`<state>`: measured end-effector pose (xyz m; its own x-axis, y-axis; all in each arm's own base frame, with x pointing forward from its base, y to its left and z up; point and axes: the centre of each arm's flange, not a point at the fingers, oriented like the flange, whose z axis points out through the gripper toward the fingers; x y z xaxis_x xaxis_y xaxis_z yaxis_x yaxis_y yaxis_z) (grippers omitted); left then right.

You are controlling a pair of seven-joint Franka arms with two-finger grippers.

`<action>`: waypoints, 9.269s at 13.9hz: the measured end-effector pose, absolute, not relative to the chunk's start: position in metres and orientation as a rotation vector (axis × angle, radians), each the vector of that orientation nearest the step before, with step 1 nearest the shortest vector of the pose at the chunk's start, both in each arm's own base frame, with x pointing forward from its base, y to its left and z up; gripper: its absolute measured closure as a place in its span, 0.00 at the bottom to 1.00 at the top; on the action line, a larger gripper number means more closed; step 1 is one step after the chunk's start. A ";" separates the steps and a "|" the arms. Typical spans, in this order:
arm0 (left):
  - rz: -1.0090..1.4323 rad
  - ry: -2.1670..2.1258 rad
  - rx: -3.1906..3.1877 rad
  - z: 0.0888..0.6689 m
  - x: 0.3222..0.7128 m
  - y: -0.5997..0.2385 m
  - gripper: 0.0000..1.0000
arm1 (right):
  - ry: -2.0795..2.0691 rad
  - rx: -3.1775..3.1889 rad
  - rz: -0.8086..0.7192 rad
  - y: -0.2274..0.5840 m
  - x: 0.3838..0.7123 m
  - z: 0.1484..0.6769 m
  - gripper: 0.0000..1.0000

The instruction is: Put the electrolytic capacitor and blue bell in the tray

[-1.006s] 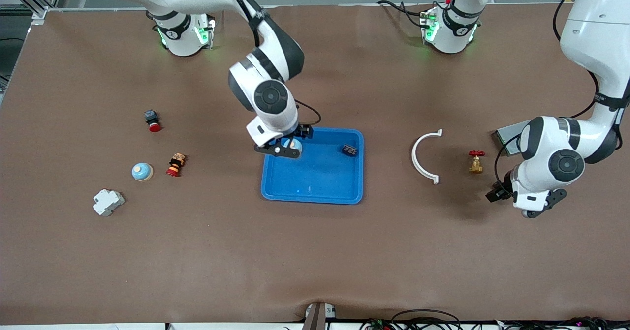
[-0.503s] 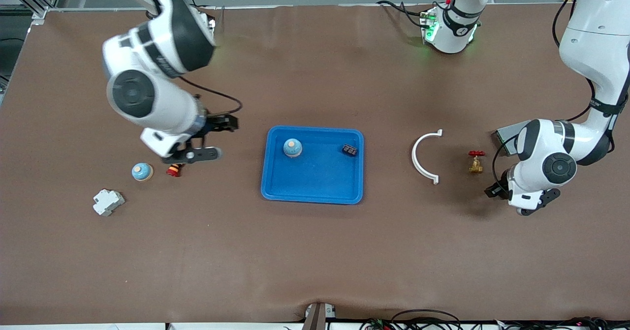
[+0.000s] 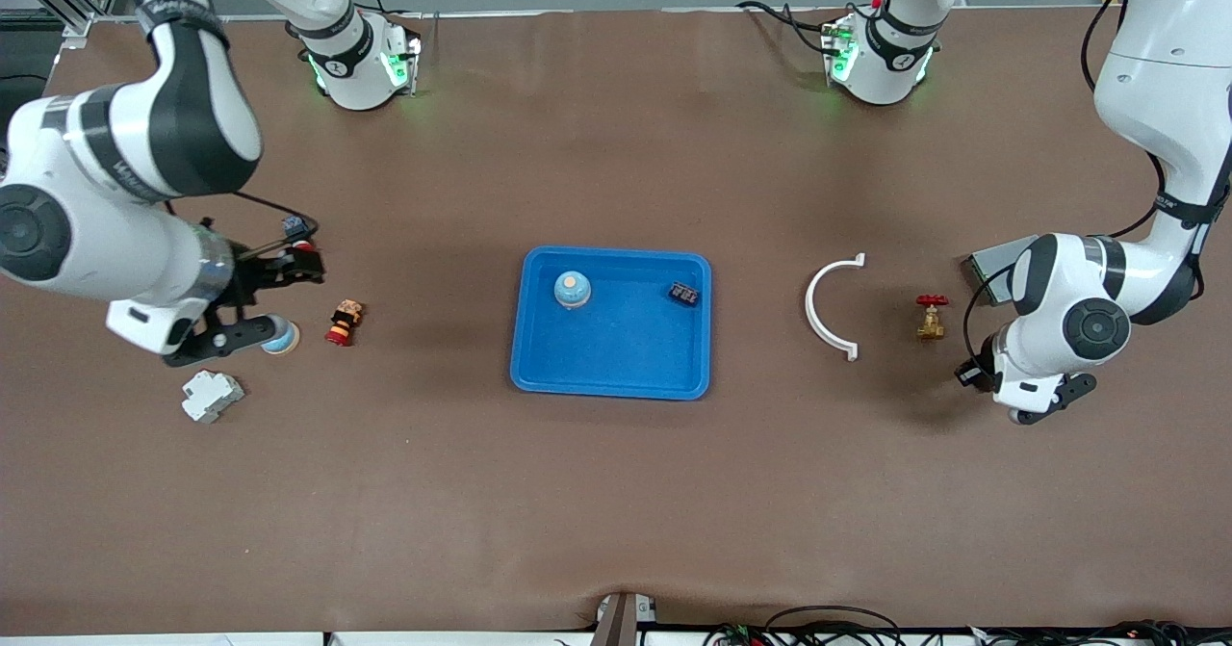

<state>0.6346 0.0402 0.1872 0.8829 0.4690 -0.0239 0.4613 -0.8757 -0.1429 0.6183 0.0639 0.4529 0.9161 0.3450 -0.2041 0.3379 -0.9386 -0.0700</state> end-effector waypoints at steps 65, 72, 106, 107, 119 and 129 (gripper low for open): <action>0.062 -0.974 -2.985 0.505 0.642 -0.160 0.00 | -0.320 -3.121 0.331 0.116 0.585 0.321 0.35; 0.088 -0.638 -3.020 0.587 0.596 -0.114 0.00 | -0.007 -3.154 0.235 0.275 0.563 0.329 0.35; 0.076 -0.167 -3.070 0.627 0.553 -0.063 0.00 | 0.181 -3.096 0.114 0.423 0.567 0.236 0.00; 0.078 -0.167 -3.070 0.627 0.553 -0.063 0.00 | 0.180 -3.101 0.121 0.422 0.568 0.262 0.00; 0.077 -0.167 -3.070 0.627 0.553 -0.063 0.00 | 0.026 -3.107 0.117 0.234 0.598 0.500 0.00; 0.076 -0.161 -3.071 0.627 0.552 -0.065 0.00 | 0.089 -3.109 0.100 0.072 0.610 0.547 0.00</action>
